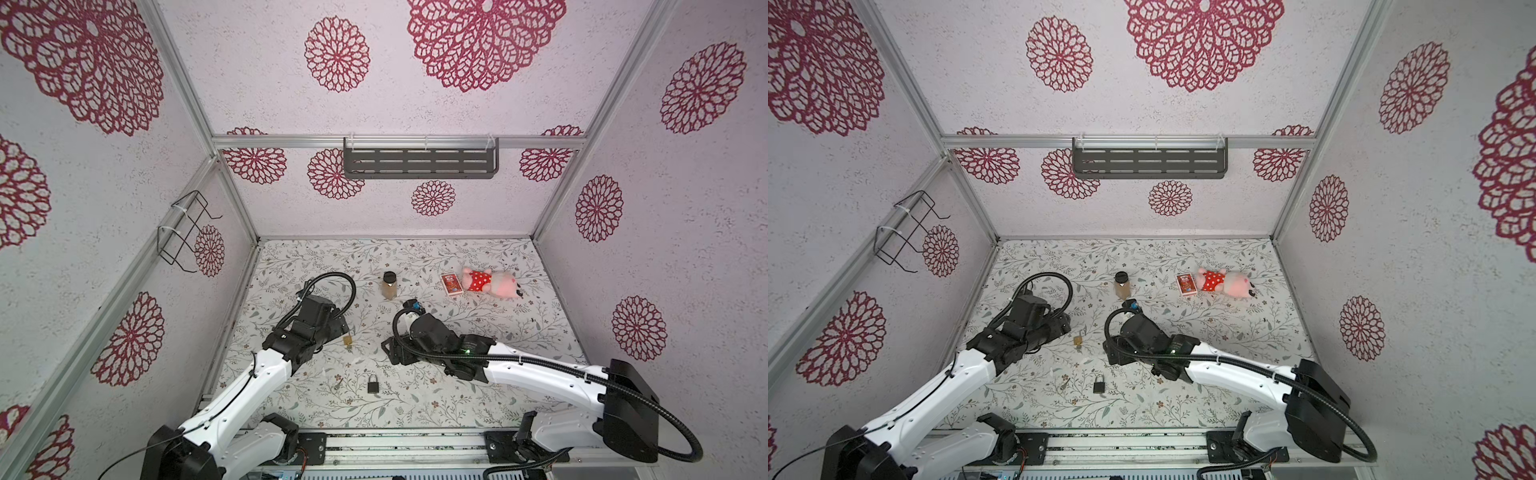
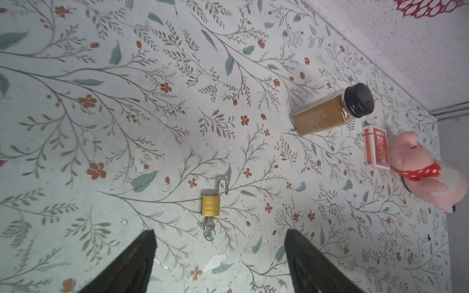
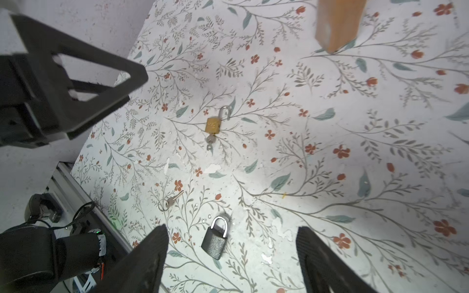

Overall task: Unlock with the key
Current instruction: 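Draw the left arm back while the right gripper moves over the silver key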

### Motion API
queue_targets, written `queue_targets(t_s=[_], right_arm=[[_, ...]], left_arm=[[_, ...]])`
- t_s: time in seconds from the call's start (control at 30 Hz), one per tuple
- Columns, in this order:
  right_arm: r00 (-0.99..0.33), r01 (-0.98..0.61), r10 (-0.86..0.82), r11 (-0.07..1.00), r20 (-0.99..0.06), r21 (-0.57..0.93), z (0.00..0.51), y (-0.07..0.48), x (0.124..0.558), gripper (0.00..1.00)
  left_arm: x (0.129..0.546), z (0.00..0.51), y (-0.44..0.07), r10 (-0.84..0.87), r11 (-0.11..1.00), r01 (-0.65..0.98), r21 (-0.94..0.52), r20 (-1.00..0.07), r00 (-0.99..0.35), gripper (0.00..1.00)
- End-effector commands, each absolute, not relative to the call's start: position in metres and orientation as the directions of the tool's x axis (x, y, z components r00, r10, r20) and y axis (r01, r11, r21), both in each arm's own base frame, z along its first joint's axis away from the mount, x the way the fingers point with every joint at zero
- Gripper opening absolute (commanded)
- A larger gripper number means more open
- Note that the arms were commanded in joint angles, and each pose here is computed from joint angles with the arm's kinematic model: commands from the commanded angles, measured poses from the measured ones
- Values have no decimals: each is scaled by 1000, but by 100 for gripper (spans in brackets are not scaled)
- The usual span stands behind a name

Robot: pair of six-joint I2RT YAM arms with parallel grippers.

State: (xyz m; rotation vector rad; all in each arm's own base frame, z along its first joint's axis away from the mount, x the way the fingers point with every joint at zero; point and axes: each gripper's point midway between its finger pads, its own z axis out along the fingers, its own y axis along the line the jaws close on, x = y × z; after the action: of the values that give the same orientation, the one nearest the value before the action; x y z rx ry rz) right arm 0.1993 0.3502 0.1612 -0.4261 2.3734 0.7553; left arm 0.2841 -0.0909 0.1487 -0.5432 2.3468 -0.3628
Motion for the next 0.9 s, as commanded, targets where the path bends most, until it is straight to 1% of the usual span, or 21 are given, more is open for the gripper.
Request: queue_targets(t_s=[0.0, 0.13, 0.2, 0.37, 0.43, 0.53, 0.73, 0.87], right_arm=[[-750, -466, -122, 796, -650, 388, 165, 368, 194, 82], [-732, -518, -182, 774, -656, 363, 161, 405, 178, 82], [-723, -536, -211, 772, -658, 342, 155, 422, 172, 82], [-714, -569, -280, 767, -641, 298, 131, 455, 165, 82], [-716, -569, -291, 770, -634, 290, 123, 465, 165, 82], [-714, -573, -315, 776, -625, 264, 111, 475, 166, 80], [-716, -569, -363, 798, -596, 198, 84, 486, 161, 77], [-720, -575, -383, 795, -578, 191, 75, 497, 156, 77]], left_arm=[[271, 155, -71, -483, 873, -306, -380, -584, -653, 91], [260, 164, -58, -509, 859, -321, -400, -588, -629, 99], [255, 169, -52, -524, 849, -326, -416, -590, -614, 97], [240, 185, -38, -563, 825, -342, -450, -603, -565, 97], [232, 187, -28, -580, 814, -375, -444, -601, -549, 97], [222, 193, -17, -615, 789, -424, -445, -588, -526, 97], [212, 205, -12, -627, 779, -424, -462, -601, -495, 98], [203, 204, -10, -644, 764, -448, -464, -582, -496, 97]])
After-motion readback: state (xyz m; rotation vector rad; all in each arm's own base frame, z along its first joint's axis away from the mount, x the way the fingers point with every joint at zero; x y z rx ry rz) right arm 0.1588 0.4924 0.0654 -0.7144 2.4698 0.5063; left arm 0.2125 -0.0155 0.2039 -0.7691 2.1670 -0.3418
